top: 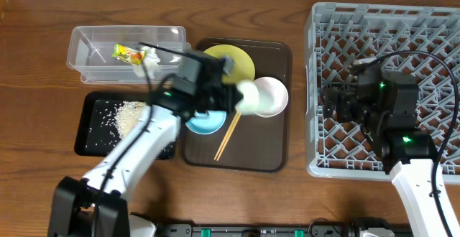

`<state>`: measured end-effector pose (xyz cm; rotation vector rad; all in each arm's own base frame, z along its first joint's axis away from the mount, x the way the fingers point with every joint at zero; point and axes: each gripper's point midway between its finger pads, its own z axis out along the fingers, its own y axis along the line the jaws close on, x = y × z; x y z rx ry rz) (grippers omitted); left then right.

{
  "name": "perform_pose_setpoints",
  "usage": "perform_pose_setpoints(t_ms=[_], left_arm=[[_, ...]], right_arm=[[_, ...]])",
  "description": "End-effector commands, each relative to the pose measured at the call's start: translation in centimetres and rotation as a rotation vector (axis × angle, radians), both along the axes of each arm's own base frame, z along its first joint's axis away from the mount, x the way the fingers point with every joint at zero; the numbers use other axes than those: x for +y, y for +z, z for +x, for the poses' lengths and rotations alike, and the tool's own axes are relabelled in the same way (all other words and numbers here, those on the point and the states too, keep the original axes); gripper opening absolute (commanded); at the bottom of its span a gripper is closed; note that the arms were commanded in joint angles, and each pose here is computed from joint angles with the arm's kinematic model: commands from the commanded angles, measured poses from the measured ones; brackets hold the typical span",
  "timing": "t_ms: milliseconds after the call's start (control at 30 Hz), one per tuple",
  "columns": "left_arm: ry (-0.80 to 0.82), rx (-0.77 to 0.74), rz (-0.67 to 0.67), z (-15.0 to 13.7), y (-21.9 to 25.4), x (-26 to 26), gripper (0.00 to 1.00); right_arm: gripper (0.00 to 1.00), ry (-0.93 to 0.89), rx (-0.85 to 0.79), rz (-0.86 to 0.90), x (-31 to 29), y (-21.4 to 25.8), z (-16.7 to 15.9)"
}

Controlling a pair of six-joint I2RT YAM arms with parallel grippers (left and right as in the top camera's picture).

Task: Sort waste into correct bins and load items into the dishwasher rack
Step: 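Grasp the white cup with the left gripper and lift it, then move the right gripper toward the held white cup and grasp it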

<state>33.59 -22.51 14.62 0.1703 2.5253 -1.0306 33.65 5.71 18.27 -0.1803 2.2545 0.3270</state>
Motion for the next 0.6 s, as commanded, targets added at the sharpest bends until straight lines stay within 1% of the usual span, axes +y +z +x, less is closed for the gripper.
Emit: perform_pose_setpoints(t_ms=[0,100,167,233,300,433,567], left_arm=[[-0.001,0.11,-0.266,0.9,3.1,-0.6,0.06],[0.005,0.176,-0.421,2.2,4.5,-0.7,0.06],[0.014,0.238,-0.478,2.7,4.5,-0.8,0.06],[-0.006,0.32,-0.543,2.6,4.5,-1.5,0.06],[-0.043,0.393,-0.595,2.3,4.6,-2.2,0.06],[-0.101,0.466,-0.643,1.7,4.5,-3.0,0.06],[-0.165,0.5,-0.663,0.6,4.9,-3.3,0.06]], right_arm=[[0.99,0.251,-0.046,0.126,4.3,1.7,-0.8],[0.99,0.405,-0.06,0.186,6.5,2.1,-1.8],[0.99,0.504,-0.068,0.227,7.7,2.2,-2.6],[0.99,0.619,-0.088,0.272,9.0,2.4,-3.5],[0.99,0.69,-0.097,0.31,9.7,2.4,-3.9],[0.99,0.774,-0.116,0.35,10.7,2.1,-4.0],[0.99,0.82,-0.16,0.325,11.4,1.5,-3.2]])
